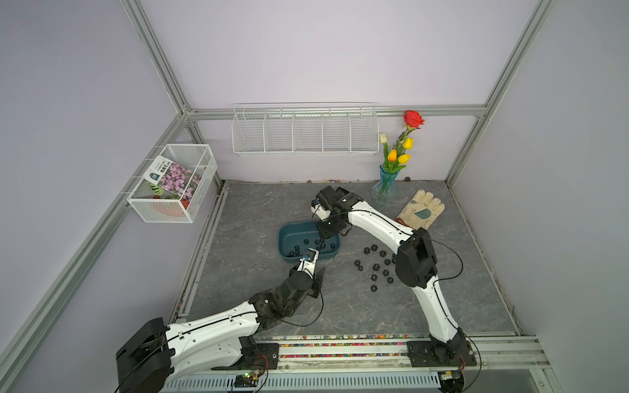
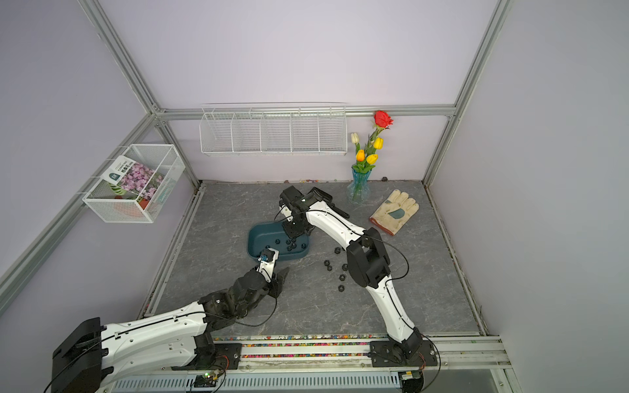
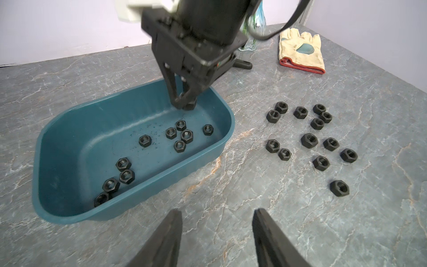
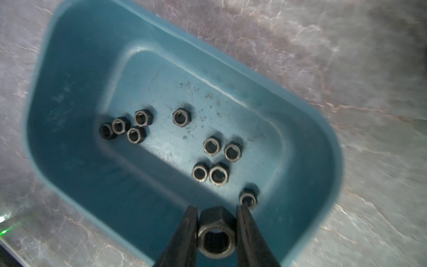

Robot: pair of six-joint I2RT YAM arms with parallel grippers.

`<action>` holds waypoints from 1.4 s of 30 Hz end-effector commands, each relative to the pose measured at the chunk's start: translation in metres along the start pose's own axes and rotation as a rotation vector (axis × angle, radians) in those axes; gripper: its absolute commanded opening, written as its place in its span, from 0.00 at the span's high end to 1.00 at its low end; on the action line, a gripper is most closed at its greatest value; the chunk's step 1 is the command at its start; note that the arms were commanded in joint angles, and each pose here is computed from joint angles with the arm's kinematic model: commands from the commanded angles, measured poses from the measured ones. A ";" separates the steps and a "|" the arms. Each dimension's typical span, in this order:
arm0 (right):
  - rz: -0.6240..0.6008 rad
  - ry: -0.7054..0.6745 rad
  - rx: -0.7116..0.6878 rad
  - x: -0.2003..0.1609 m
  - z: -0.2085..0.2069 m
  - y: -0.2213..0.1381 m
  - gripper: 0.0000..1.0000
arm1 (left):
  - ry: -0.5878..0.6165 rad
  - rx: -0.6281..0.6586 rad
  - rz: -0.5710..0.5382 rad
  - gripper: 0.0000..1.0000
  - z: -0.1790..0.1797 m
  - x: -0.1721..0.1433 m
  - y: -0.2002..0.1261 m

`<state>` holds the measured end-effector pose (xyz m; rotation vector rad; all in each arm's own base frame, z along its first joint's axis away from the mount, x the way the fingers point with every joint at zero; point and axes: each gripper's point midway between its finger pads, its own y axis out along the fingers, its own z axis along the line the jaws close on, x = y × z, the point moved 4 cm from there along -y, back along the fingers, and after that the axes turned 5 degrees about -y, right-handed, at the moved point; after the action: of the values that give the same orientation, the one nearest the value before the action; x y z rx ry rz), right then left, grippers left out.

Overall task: Put the nuts on the desktop into the storage box
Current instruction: Place the nut in the storage box.

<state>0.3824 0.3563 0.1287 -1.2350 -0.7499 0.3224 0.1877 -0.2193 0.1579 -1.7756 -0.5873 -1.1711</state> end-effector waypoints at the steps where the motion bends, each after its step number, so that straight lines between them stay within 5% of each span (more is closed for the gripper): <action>1: 0.034 -0.019 0.039 -0.002 0.009 0.011 0.83 | 0.004 0.017 -0.050 0.46 0.002 0.006 0.003; 22: 0.110 0.002 0.048 -0.010 0.011 0.073 0.82 | 0.024 0.024 -0.050 0.45 0.006 0.000 0.002; 33: 0.118 -0.002 0.040 -0.011 0.010 0.073 0.63 | 0.027 0.018 -0.033 0.45 0.005 -0.002 0.003; 42: 0.086 -0.013 0.036 -0.004 0.014 0.056 0.56 | 0.024 0.024 -0.026 0.45 0.004 0.002 0.002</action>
<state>0.3847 0.3826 0.0720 -1.2213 -0.7016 0.4034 0.1899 -0.2169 0.1524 -1.7385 -0.6040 -1.2003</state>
